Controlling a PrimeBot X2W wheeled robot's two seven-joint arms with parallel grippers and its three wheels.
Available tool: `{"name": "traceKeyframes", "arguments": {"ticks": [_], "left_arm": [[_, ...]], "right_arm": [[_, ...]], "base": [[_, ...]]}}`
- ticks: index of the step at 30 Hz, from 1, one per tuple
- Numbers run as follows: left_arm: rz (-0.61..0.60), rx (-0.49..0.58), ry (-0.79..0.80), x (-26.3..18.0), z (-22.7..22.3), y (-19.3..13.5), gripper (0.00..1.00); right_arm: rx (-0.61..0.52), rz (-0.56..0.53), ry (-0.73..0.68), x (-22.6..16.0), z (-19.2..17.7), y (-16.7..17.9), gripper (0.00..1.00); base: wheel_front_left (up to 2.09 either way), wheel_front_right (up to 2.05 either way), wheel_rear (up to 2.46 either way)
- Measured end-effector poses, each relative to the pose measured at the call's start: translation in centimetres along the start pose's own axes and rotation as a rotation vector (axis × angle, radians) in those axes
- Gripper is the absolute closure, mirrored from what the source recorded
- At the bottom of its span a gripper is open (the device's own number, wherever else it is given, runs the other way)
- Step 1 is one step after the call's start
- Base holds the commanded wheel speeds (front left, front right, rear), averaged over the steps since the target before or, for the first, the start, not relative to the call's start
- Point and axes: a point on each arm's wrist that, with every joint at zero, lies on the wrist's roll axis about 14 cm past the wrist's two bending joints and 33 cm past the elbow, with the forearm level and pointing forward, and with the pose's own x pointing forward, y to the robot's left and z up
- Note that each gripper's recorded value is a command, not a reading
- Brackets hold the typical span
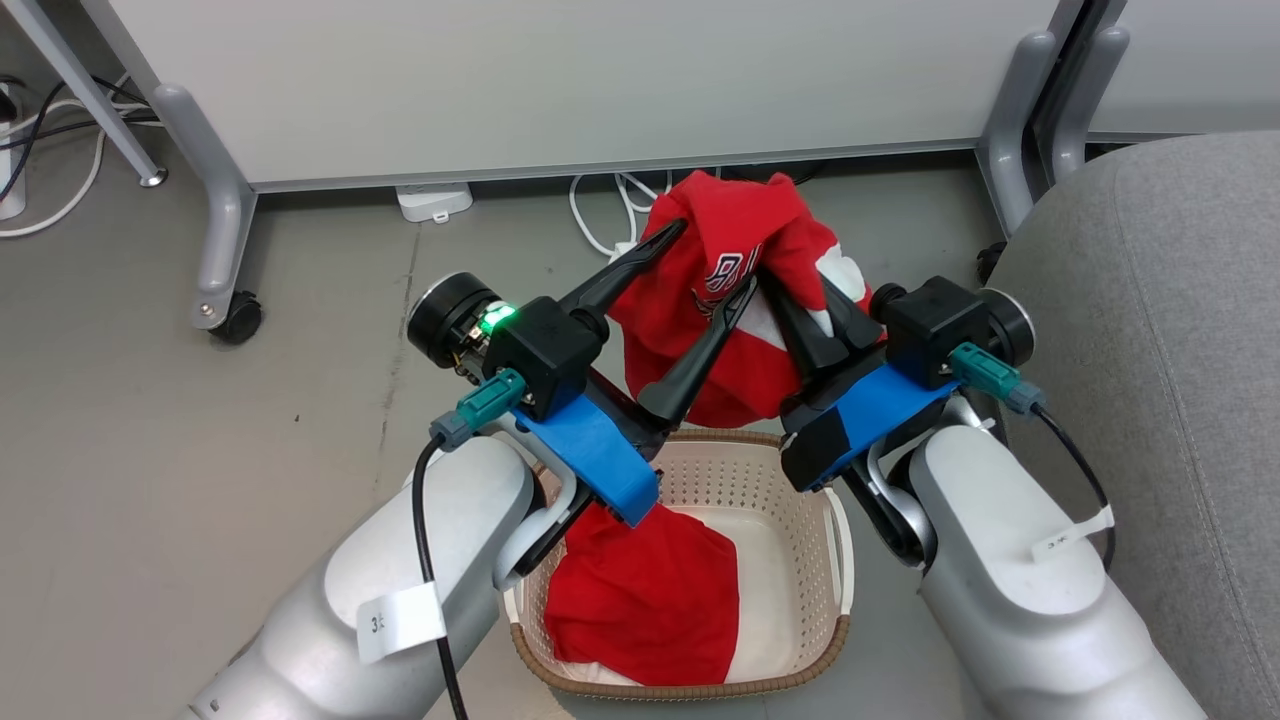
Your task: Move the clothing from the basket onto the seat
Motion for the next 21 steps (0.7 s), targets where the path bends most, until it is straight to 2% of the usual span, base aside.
{"name": "traceKeyframes", "arguments": {"ticks": [10,21], "left_arm": [[-0.010,0.019,0.005,0.4,-0.7,0.0,0.00],[-0.127,-0.009,0.018,2.8,-2.7,-3.4,0.00]], "right_arm": [[0.005,-0.120,-0.044,-0.9,1.2,-4.0,1.00],[-0.038,-0.303,-0.048,-5.5,1.2,-9.7,1.00]], "base": [[0.00,0.00,0.00],[0.00,0.00,0.00]]}}
